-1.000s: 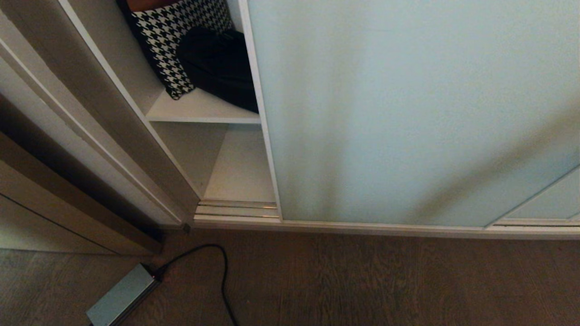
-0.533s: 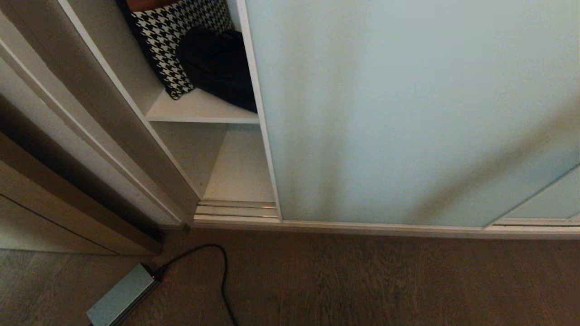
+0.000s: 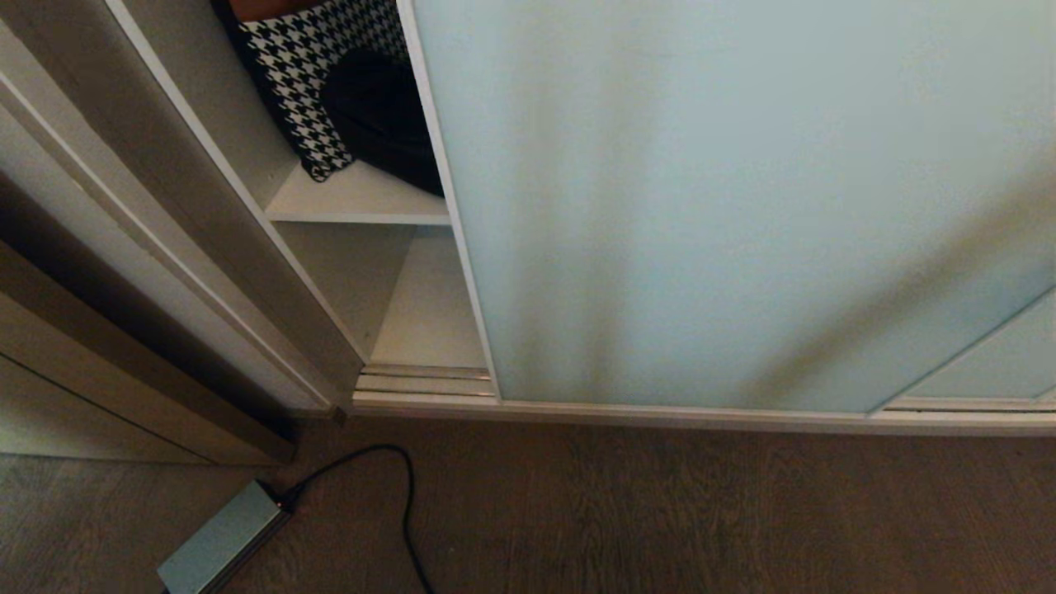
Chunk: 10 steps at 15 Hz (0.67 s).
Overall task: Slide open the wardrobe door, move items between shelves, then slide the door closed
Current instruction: Close the door
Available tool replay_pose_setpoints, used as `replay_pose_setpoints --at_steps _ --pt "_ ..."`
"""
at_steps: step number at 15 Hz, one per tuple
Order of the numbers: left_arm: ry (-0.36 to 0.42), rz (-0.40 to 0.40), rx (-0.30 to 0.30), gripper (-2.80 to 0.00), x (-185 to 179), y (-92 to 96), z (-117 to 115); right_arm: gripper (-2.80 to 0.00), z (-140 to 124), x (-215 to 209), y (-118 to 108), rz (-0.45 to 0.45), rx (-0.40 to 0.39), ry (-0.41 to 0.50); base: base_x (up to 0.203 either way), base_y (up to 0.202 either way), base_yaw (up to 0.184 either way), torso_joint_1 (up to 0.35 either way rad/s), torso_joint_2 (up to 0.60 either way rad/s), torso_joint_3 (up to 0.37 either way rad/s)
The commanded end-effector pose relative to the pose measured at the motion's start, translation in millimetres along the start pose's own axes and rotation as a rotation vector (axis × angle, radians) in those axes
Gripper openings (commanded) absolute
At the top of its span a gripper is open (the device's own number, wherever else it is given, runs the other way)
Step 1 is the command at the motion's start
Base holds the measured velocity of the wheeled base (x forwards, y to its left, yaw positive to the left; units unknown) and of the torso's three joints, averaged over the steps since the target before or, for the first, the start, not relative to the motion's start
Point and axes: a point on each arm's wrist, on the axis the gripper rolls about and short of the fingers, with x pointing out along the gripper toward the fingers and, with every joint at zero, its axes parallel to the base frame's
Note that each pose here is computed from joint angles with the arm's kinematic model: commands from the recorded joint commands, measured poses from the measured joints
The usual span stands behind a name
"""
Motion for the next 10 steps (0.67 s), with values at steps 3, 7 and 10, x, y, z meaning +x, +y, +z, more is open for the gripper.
replay_pose_setpoints --at_steps 3,7,10 --pt "-0.002 0.000 0.001 -2.80 0 0.0 0 -2.80 -15 -5 18 0.018 0.005 0.034 0.000 0.000 0.000 0.000 0.00 0.000" --pt "-0.002 0.000 -0.001 -2.80 0 0.0 0 -2.80 -36 -8 25 0.014 -0.047 0.081 0.000 0.000 0.000 0.000 0.00 0.000" --pt "-0.002 0.000 0.001 -2.80 0 0.0 0 -2.80 -44 -18 39 0.026 -0.052 0.095 0.000 0.000 0.000 0.000 0.00 0.000"
